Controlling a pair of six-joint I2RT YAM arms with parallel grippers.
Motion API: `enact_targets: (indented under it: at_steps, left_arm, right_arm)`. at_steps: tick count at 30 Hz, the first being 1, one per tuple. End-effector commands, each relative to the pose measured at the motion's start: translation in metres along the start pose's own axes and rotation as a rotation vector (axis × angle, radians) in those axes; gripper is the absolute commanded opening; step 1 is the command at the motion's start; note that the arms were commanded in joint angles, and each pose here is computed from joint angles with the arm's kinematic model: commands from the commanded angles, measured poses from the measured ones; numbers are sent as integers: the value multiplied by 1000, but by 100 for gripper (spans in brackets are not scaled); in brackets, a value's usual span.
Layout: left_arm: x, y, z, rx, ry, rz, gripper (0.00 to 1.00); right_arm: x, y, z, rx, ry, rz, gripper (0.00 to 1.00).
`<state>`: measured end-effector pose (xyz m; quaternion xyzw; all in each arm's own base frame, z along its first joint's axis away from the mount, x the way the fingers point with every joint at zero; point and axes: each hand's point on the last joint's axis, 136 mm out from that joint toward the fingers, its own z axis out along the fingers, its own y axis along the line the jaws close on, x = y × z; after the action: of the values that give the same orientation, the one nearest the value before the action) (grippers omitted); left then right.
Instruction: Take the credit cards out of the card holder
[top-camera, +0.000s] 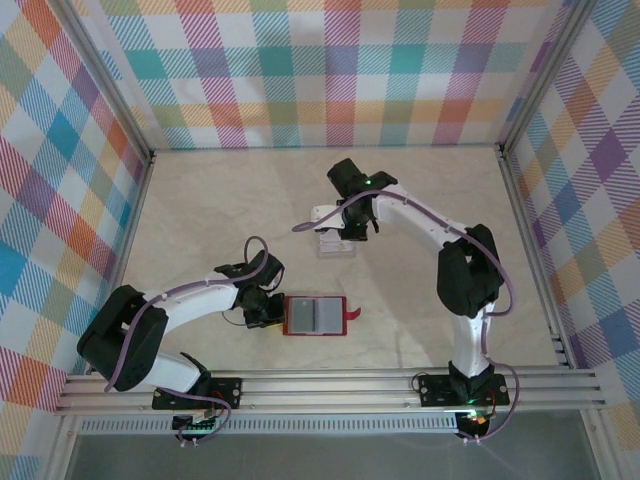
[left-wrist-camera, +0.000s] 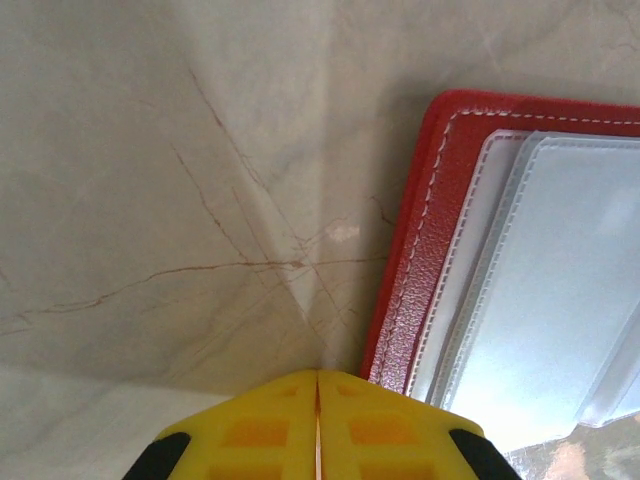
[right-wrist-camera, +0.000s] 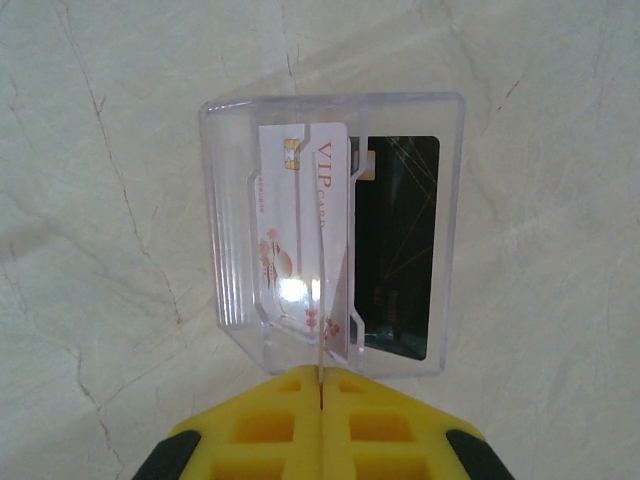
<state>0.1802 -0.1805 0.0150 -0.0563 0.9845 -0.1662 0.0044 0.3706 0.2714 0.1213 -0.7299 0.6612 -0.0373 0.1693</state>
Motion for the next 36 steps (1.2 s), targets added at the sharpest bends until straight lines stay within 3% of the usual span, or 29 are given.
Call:
enact_targets:
  at_steps: [1, 11, 15, 23, 28, 36]
  left_arm:
    - [1, -1, 1, 27, 7, -3, 9]
    - [2, -1, 1, 26, 11, 0, 9]
    - [2, -1, 2, 25, 13, 0, 9]
    - [0, -2, -1, 17, 6, 2, 9]
    - [0, -6, 2, 30, 25, 4, 8]
    - [11, -16, 3, 85, 61, 28, 7]
  right_arm:
    - [2, 2, 5, -47, 17, -40, 0]
    - [-1, 9, 25, -103, 38, -54, 0]
    - [-6, -19, 28, 28, 33, -39, 28]
    - [-17, -61, -8, 279, -27, 27, 33]
    - [-24, -48, -35, 264, -112, 192, 35]
    - [-49, 6, -72, 107, -375, 669, 44]
